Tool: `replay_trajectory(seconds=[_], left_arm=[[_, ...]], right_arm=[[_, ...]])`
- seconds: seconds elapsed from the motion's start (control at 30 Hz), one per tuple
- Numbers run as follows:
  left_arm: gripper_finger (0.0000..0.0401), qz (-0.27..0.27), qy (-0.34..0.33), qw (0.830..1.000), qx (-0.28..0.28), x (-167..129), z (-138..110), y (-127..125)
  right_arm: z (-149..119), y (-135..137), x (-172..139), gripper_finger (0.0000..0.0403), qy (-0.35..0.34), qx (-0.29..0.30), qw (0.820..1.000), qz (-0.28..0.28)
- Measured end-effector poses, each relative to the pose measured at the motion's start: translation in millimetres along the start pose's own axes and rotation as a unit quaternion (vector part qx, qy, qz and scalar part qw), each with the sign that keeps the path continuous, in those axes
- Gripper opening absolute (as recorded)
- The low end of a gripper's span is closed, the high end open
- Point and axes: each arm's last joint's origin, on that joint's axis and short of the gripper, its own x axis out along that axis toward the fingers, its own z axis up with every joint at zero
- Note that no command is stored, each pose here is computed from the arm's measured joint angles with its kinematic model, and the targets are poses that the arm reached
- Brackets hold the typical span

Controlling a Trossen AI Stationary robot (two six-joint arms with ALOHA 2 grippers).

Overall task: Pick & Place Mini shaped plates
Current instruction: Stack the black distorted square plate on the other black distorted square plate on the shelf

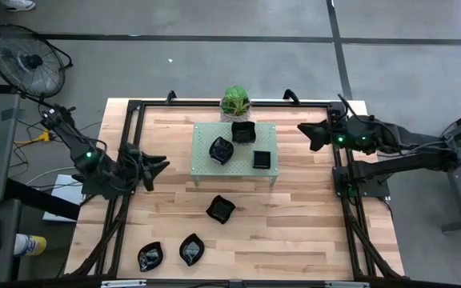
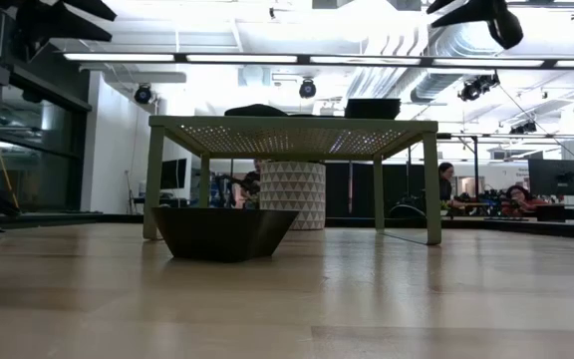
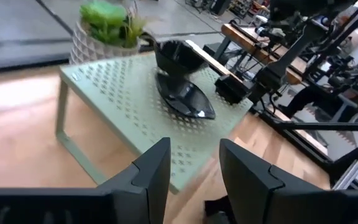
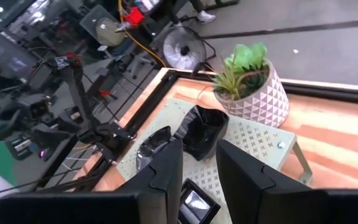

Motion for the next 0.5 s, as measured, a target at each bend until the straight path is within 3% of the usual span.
replay_trajectory(seconds=[0.3, 0.5], left_arm=[[0.0136, -0.01, 0.056, 0.996, -0.068, 27, -47, -44], [0.0136, -0.022, 0.136, 0.984, -0.113, 44, -83, -64]], right_arm=[[6, -4, -17, 0.0099, -0.013, -0.04, 0.999, 0.03], [5, -4, -20, 0.0099, 0.005, -0.07, 0.996, 0.054]])
